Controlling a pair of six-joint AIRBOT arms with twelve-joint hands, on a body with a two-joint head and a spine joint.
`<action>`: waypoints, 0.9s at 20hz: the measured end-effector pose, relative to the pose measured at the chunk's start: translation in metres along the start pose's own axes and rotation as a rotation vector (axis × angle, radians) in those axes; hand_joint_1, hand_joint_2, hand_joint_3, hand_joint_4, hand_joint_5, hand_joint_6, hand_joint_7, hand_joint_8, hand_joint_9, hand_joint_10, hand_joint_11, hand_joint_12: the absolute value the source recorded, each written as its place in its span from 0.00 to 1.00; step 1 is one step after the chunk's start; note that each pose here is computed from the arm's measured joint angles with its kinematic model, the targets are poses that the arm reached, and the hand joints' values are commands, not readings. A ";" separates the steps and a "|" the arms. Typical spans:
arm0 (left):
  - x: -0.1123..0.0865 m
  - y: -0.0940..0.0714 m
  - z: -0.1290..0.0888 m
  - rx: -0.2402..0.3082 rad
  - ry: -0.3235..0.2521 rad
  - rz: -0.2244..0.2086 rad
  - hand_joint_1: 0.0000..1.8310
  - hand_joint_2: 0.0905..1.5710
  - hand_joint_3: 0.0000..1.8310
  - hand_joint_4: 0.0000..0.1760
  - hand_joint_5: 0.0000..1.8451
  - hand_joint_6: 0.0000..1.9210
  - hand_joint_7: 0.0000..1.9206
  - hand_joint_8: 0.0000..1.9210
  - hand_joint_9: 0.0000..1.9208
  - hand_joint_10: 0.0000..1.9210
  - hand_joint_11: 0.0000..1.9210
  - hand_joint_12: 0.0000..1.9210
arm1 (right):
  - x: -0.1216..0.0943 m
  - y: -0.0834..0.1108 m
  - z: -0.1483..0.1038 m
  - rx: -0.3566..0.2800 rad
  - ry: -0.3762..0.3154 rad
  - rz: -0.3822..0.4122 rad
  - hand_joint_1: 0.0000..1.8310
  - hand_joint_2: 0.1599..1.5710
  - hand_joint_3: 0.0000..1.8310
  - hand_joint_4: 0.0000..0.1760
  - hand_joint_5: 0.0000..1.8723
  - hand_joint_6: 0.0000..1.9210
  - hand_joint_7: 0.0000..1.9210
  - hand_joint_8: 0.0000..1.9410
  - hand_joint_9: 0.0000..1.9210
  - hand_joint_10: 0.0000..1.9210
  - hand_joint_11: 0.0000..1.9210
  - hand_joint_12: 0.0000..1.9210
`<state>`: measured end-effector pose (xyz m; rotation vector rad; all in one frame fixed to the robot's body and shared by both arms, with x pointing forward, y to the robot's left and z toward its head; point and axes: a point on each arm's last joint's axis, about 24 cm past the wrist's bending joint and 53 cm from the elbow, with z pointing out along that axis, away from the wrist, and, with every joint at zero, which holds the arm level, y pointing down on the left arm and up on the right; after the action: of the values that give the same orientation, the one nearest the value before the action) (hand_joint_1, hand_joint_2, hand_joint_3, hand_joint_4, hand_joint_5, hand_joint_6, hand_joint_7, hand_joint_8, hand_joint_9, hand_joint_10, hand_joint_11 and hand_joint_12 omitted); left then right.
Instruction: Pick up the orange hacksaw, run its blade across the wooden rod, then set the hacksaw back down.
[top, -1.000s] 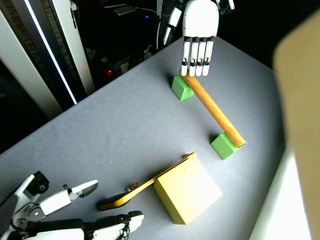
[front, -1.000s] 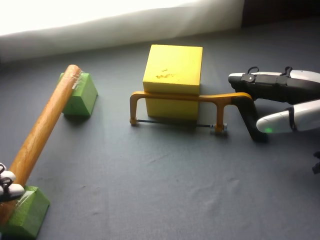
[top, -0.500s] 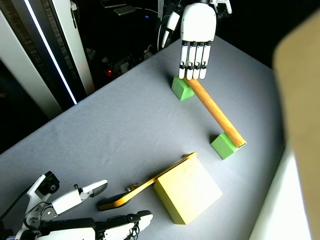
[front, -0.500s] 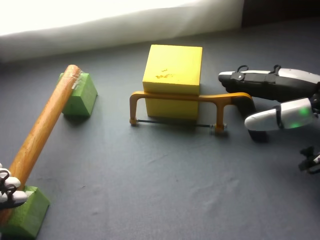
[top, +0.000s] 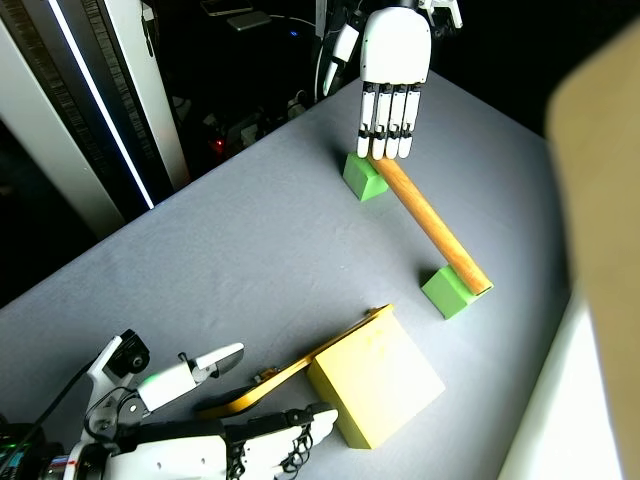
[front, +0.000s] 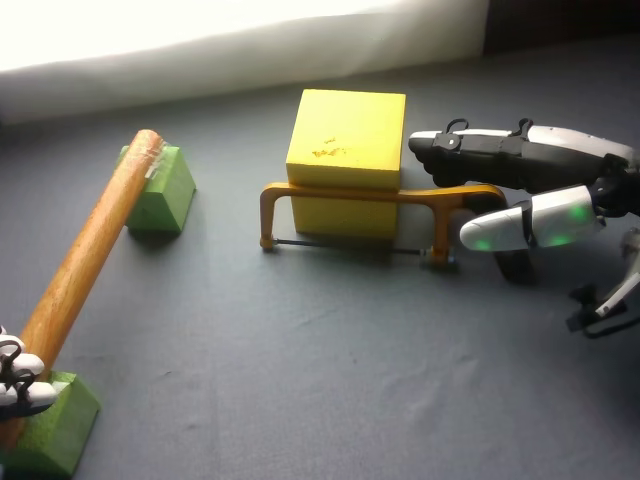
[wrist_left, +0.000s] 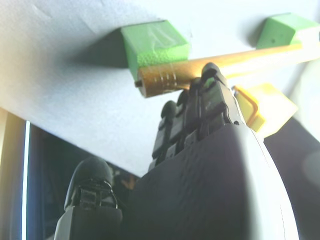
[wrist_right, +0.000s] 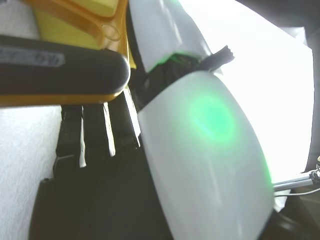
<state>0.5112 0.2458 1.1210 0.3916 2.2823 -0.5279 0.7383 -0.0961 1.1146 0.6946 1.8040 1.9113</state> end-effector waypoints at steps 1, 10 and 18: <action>0.000 0.000 0.000 0.000 0.000 0.000 0.03 0.80 0.00 0.00 0.00 0.00 0.00 0.00 0.00 0.00 0.00 0.00 | 0.000 -0.001 0.000 0.002 -0.002 -0.002 0.57 0.66 0.00 0.00 0.08 0.00 0.06 0.00 0.08 0.00 0.00 0.26; 0.000 -0.001 0.000 0.005 0.000 0.000 0.02 0.79 0.00 0.00 0.00 0.00 0.00 0.00 0.00 0.00 0.01 0.00 | 0.002 -0.007 0.007 0.017 -0.012 -0.015 0.58 0.65 0.00 0.00 0.10 0.00 0.06 0.00 0.08 0.00 0.00 0.26; -0.001 -0.001 0.001 0.008 -0.002 -0.001 0.04 0.79 0.00 0.00 0.00 0.00 0.01 0.00 0.00 0.00 0.02 0.01 | 0.003 -0.008 0.014 0.021 -0.021 -0.014 0.56 0.67 0.00 0.00 0.09 0.00 0.07 0.00 0.08 0.00 0.00 0.27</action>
<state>0.5122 0.2443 1.1211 0.3934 2.2792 -0.5375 0.7441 -0.0831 1.1071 0.7047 1.8142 1.8715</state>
